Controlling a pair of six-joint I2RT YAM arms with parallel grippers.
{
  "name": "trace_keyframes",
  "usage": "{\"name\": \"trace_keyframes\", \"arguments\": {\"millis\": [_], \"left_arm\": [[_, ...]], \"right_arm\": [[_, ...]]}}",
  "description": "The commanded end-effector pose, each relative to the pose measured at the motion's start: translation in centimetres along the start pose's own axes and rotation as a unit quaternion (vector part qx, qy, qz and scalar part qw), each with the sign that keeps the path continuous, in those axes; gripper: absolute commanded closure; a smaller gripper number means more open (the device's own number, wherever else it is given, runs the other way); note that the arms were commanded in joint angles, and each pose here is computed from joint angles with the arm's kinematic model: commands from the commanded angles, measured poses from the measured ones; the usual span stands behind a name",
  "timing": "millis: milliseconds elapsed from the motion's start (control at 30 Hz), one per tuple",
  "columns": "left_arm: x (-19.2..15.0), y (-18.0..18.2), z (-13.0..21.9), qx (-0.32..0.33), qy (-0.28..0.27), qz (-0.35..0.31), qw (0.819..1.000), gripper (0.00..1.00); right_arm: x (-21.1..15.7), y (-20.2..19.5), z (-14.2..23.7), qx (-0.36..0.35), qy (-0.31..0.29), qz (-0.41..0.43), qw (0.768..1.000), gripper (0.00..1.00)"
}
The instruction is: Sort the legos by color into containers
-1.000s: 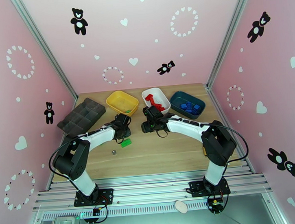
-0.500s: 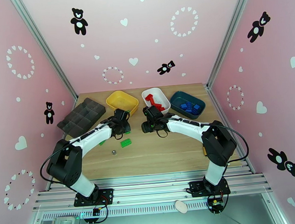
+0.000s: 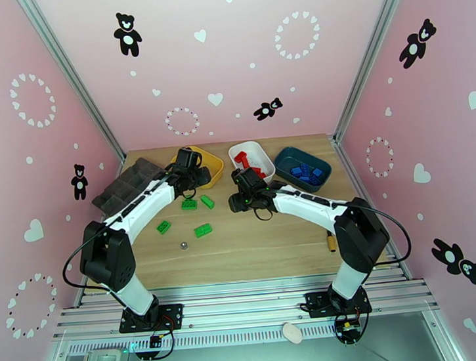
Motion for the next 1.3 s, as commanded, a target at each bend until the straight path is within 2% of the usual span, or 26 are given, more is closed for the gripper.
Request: {"name": "trace_keyframes", "arguments": {"millis": [0, 167, 333, 500, 767, 867, 1067, 1167, 1267], "left_arm": [[-3.4, 1.6, -0.9, 0.017, 0.038, -0.010, 0.999, 0.42], [-6.9, 2.3, -2.1, 0.021, 0.065, 0.002, 0.998, 0.34], [-8.6, 1.6, -4.3, 0.036, 0.088, -0.012, 0.995, 0.31], [-9.0, 1.6, -6.5, 0.059, 0.099, -0.016, 0.993, 0.27], [-8.5, 1.7, -9.2, 0.092, 0.101, -0.026, 0.990, 0.28], [-8.1, 1.9, -9.4, 0.103, 0.096, -0.030, 0.990, 0.33], [-8.4, 2.9, -10.0, 0.117, 0.104, -0.031, 0.987, 0.51], [-8.8, 2.9, -10.0, 0.113, 0.108, -0.030, 0.987, 0.61], [-9.0, 2.7, -9.2, 0.105, 0.106, -0.031, 0.988, 0.67]], "right_arm": [[-0.1, -0.7, 1.2, -0.009, -0.006, 0.003, 1.000, 0.49], [-0.9, -1.3, 0.2, -0.014, 0.007, 0.000, 1.000, 0.48], [-1.4, -1.4, -0.5, -0.009, 0.012, -0.008, 1.000, 0.49], [-1.8, -1.7, -0.2, -0.014, 0.010, -0.011, 1.000, 0.49], [-1.9, -2.4, 0.5, -0.016, 0.003, -0.014, 1.000, 0.48], [-2.0, -2.5, 0.5, -0.015, 0.002, -0.016, 1.000, 0.48], [-1.9, -2.3, 0.1, -0.007, 0.003, -0.016, 1.000, 0.47], [-1.5, -2.1, -0.5, 0.001, 0.003, -0.018, 1.000, 0.46], [-1.0, -1.5, -1.3, 0.017, 0.001, -0.023, 1.000, 0.45]]}}
Point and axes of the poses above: each hand's point on the last joint's axis, 136 mm out from that joint toward the fingers, its own z axis back along the fingers, its own y axis along the line the jaws close on, x = y × z, the point moved 1 cm from there along z, back along the fingers
